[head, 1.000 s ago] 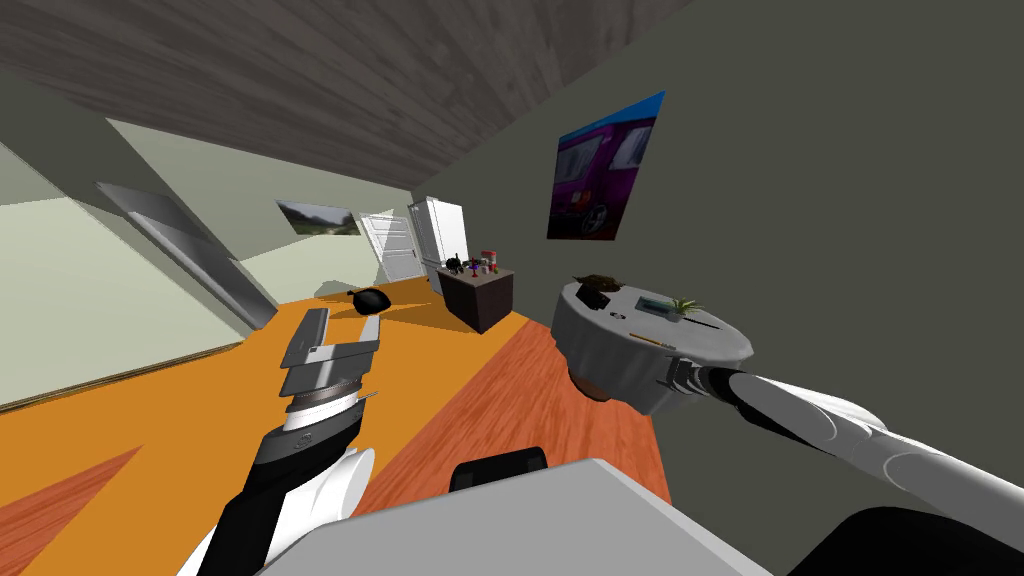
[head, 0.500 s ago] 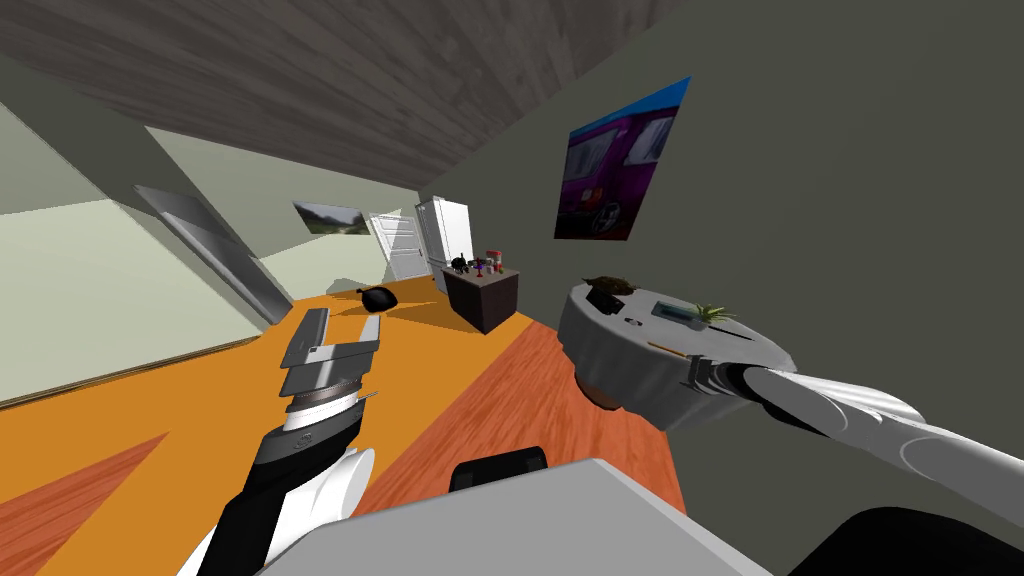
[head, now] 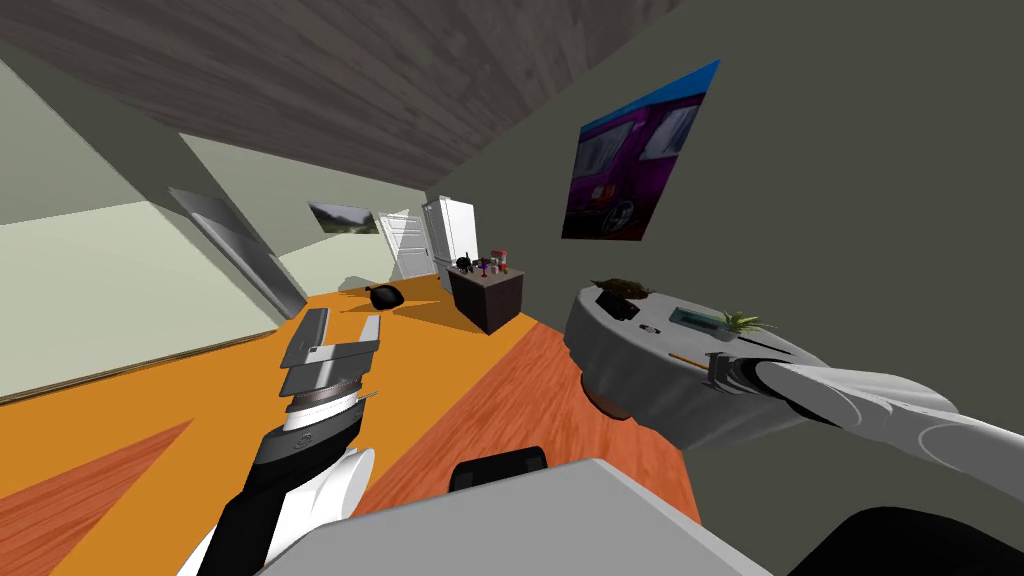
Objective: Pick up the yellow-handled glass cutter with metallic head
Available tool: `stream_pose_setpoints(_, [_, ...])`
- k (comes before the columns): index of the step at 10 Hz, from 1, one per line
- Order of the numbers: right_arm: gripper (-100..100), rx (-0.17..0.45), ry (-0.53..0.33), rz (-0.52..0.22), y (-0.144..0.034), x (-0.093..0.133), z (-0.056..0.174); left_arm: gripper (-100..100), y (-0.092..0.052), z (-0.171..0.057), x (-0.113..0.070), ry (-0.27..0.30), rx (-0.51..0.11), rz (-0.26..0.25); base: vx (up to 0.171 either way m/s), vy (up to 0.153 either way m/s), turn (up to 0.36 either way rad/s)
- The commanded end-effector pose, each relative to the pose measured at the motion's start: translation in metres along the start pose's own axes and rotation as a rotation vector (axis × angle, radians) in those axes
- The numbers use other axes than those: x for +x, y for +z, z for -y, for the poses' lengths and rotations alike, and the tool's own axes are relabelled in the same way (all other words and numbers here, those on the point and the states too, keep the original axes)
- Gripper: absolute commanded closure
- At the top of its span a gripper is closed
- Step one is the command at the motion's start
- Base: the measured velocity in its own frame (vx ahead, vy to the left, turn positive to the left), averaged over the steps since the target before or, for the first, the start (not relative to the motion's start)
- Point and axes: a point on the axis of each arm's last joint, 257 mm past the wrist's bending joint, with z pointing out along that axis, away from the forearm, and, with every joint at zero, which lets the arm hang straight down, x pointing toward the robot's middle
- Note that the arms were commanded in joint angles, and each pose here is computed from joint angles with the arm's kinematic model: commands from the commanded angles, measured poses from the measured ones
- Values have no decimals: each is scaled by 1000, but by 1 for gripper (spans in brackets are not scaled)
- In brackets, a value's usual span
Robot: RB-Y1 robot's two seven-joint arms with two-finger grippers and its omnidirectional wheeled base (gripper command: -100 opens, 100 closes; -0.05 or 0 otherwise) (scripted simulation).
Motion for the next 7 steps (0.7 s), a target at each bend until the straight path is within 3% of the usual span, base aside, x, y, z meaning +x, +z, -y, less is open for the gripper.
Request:
stream_pose_setpoints(1, [0,0,0,0,0,0,0,0,0,0,0,0,0,0,6,1,0])
stream_pose_setpoints(2, [-100,-1,17,-16,1,7,-3,0,0,0,0,0,0,0,-29,-20,169])
stream_pose_setpoints(7, [-100,0,64,-63,5,27,-13,0,0,0,0,0,0,0,-61,-38,147])
